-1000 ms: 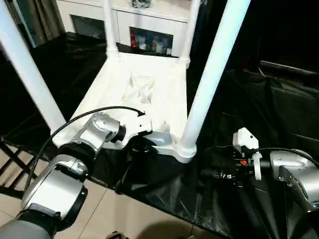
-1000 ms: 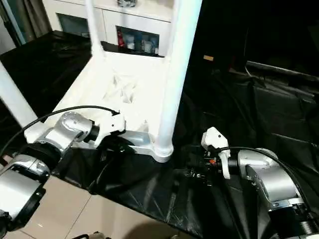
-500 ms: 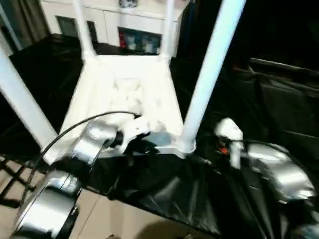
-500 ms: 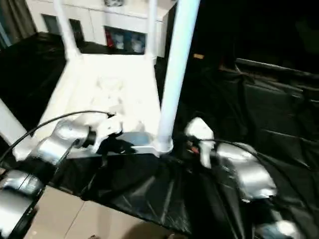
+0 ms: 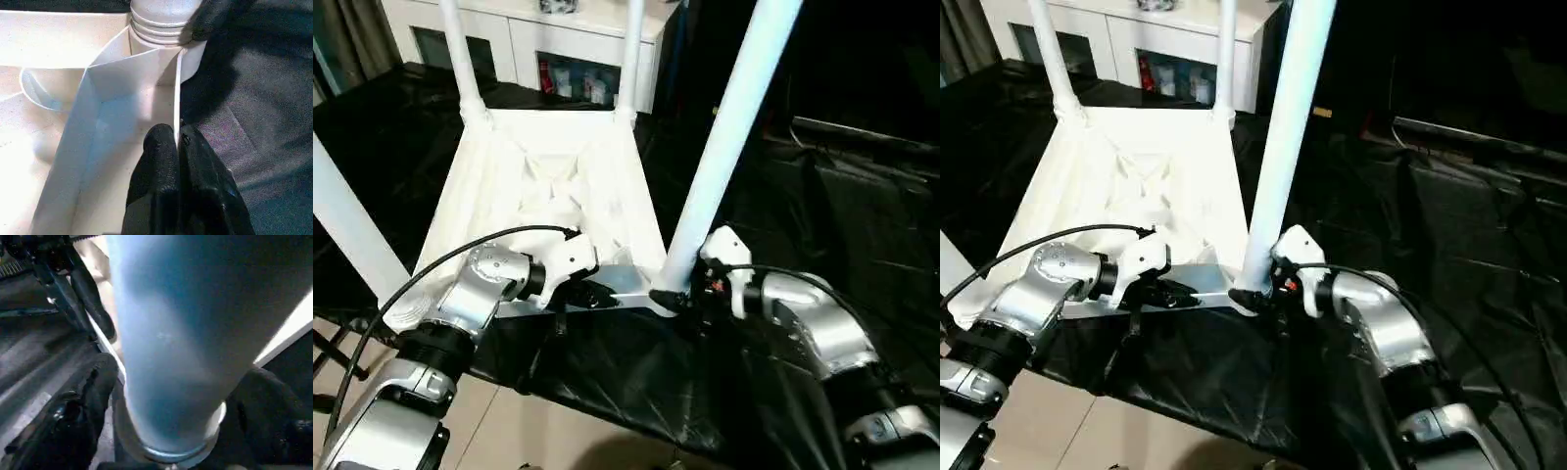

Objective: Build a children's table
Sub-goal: Rotate leg to tighten

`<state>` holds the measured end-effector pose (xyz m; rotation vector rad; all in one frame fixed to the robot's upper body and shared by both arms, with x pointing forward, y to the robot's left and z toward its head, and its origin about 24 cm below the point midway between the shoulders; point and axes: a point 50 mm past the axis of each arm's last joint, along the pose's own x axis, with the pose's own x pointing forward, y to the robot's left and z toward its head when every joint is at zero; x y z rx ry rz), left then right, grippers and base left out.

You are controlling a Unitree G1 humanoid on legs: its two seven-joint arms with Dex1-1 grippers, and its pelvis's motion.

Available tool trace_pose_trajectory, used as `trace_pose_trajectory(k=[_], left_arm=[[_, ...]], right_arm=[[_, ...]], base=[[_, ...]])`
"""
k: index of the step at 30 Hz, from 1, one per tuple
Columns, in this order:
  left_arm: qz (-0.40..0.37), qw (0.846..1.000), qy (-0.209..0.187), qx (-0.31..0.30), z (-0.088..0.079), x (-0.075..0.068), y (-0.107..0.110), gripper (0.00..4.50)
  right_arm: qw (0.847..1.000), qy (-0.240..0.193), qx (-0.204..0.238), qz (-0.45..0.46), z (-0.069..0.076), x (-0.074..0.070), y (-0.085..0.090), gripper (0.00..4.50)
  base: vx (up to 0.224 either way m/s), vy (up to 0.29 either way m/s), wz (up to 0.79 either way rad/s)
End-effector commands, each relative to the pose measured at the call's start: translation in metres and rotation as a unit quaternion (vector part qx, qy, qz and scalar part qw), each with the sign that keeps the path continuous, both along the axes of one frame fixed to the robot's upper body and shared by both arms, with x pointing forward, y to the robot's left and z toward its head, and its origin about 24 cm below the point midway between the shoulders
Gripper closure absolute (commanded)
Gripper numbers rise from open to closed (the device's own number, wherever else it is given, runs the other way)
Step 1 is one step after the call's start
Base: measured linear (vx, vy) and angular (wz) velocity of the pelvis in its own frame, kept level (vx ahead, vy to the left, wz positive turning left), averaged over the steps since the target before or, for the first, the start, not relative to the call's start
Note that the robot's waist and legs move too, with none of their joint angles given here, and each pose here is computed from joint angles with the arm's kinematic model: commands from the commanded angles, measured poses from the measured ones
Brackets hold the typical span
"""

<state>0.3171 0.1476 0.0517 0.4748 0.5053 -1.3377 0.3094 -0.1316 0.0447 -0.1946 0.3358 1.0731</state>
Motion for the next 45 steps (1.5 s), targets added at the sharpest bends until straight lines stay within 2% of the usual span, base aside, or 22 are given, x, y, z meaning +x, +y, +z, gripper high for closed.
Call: trace_pose_trajectory(k=[1,2,5,11,12,13,15,20,22,23,24,25,26,27,29,30,33,35,37,39,45], left_arm=[[0.012,0.996,0.056,0.068,-0.024,-0.01,0.015,4.5],[0.012,0.996,0.056,0.068,-0.024,-0.01,0.015,4.5],[0.009,0.995,0.056,0.081,-0.018,-0.005,0.017,4.5],[0.015,0.994,0.057,0.092,-0.017,-0.001,0.018,4.5],[0.04,0.994,0.048,0.087,-0.017,0.004,0.015,4.5],[0.04,0.994,0.048,0.087,-0.017,0.004,0.015,4.5],[0.088,0.993,0.028,0.079,-0.018,0.012,0.004,4.5],[0.113,0.991,0.021,0.061,-0.02,0.016,-0.013,4.5],[0.137,0.99,0.014,0.044,-0.023,0.019,-0.038,4.5],[0.137,0.99,0.014,0.044,-0.023,0.019,-0.038,4.5],[0.145,0.989,0.011,0.038,-0.025,0.02,-0.052,4.5],[0.146,0.989,0.011,0.037,-0.025,0.02,-0.053,4.5],[0.152,0.988,0.008,0.036,-0.025,0.02,-0.059,4.5],[0.153,0.988,0.007,0.034,-0.026,0.02,-0.062,4.5],[0.152,0.988,0.007,0.028,-0.026,0.019,-0.066,4.5],[0.148,0.989,0.006,0.027,-0.026,0.019,-0.066,4.5],[0.137,0.99,0.005,0.027,-0.026,0.018,-0.064,4.5],[0.11,0.994,0.003,0.027,-0.025,0.015,-0.052,4.5],[0.095,0.995,0.002,0.026,-0.023,0.012,-0.043,4.5],[0.06,0.998,-0.001,0.014,-0.02,0.007,-0.034,4.5],[0.005,1.0,-0.016,0.009,-0.008,-0.003,-0.01,4.5]], right_arm=[[1.0,-0.012,-0.008,-0.004,0.002,0.005,0.0,1.0],[1.0,-0.012,-0.008,-0.004,0.002,0.005,0.0,1.21],[1.0,-0.006,-0.008,-0.003,-0.001,0.007,0.002,1.45],[1.0,-0.001,-0.009,-0.001,-0.005,0.007,0.006,1.72],[1.0,0.005,-0.008,-0.003,-0.012,0.004,0.01,1.75],[1.0,0.005,-0.008,-0.003,-0.012,0.004,0.01,1.75],[0.999,0.022,0.006,-0.046,-0.026,-0.002,0.017,1.78],[0.991,0.039,0.029,-0.125,-0.039,-0.005,0.028,1.8],[0.973,0.058,0.047,-0.22,-0.051,-0.005,0.049,1.8],[0.973,0.058,0.047,-0.22,-0.051,-0.005,0.049,1.8],[0.963,0.059,0.053,-0.257,-0.052,-0.002,0.067,1.8],[0.963,0.058,0.055,-0.259,-0.051,-0.001,0.07,1.8],[0.963,0.053,0.066,-0.255,-0.046,0.001,0.083,1.8],[0.966,0.043,0.08,-0.243,-0.039,0.004,0.094,1.46],[0.971,0.018,0.094,-0.22,-0.027,0.008,0.104,1.11],[0.971,0.017,0.101,-0.215,-0.025,0.009,0.101,1.11],[0.971,0.014,0.111,-0.21,-0.022,0.011,0.093,0.74],[0.975,-0.01,0.109,-0.193,-0.018,0.015,0.07,0.55],[0.978,-0.024,0.102,-0.182,-0.016,0.017,0.057,0.33],[0.984,-0.032,0.095,-0.147,-0.013,0.018,0.043,0.33],[0.997,-0.034,0.068,-0.026,-0.007,0.013,0.024,0.33]], base=[[0.0,0.0,0.0],[0.0,0.0,0.0],[0.0,0.0,0.0],[0.0,0.0,0.0],[0.0,0.0,0.0],[0.0,0.0,0.0],[0.0,0.0,0.0],[0.0,0.0,0.0],[0.0,0.0,0.0],[0.0,0.0,0.0],[-0.051,0.058,-0.15],[-0.051,0.058,-0.15],[-0.046,0.071,-0.13],[-0.091,0.058,-0.12],[-0.082,0.021,-0.01],[0.037,-0.071,0.05],[0.056,-0.028,-0.23],[0.029,0.008,-0.19],[0.0,0.0,0.0],[0.0,0.0,0.0],[0.037,0.005,-0.01]])
